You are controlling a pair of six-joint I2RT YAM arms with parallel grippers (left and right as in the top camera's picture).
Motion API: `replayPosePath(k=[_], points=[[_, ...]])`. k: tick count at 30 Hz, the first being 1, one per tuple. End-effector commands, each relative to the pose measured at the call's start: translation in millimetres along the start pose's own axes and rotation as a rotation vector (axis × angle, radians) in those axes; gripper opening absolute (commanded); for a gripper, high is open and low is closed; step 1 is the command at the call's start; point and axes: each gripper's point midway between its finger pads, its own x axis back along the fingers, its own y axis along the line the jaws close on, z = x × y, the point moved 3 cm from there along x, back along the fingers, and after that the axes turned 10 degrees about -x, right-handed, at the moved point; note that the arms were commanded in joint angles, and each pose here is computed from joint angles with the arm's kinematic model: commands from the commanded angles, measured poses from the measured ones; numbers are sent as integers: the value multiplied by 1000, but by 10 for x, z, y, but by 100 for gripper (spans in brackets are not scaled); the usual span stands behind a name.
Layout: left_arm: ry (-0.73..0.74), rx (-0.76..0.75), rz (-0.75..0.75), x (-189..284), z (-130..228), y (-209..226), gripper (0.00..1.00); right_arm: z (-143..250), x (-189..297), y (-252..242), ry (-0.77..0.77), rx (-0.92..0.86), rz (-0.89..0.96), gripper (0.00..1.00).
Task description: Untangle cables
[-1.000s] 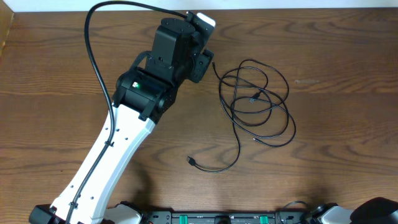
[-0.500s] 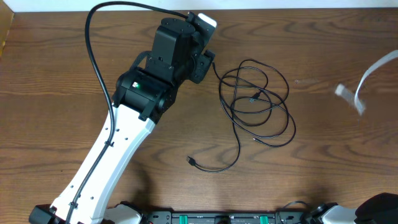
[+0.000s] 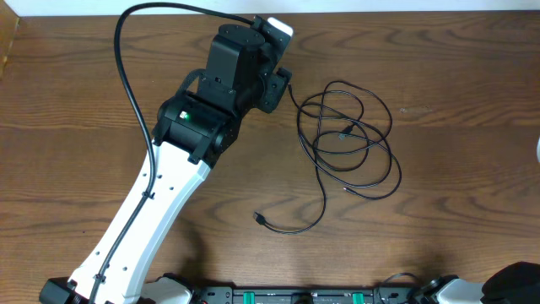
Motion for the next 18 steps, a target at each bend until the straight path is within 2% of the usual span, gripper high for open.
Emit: replayPosePath(k=[1, 5, 8, 15, 18], points=[[-30, 10, -9, 100, -57, 37, 61, 70, -100, 145, 19, -30, -24, 2], [-34, 11, -10, 100, -67, 39, 61, 67, -239, 303, -14, -126, -82, 2], [-33, 10, -10, 100, -64, 39, 61, 45, -346, 412, -39, -129, -128, 2], [-37, 11, -11, 101, -74, 42, 61, 369, -657, 529, 133, 105, -178, 2], [-37, 11, -11, 102, -72, 41, 61, 558, -735, 563, 229, 262, -206, 2]])
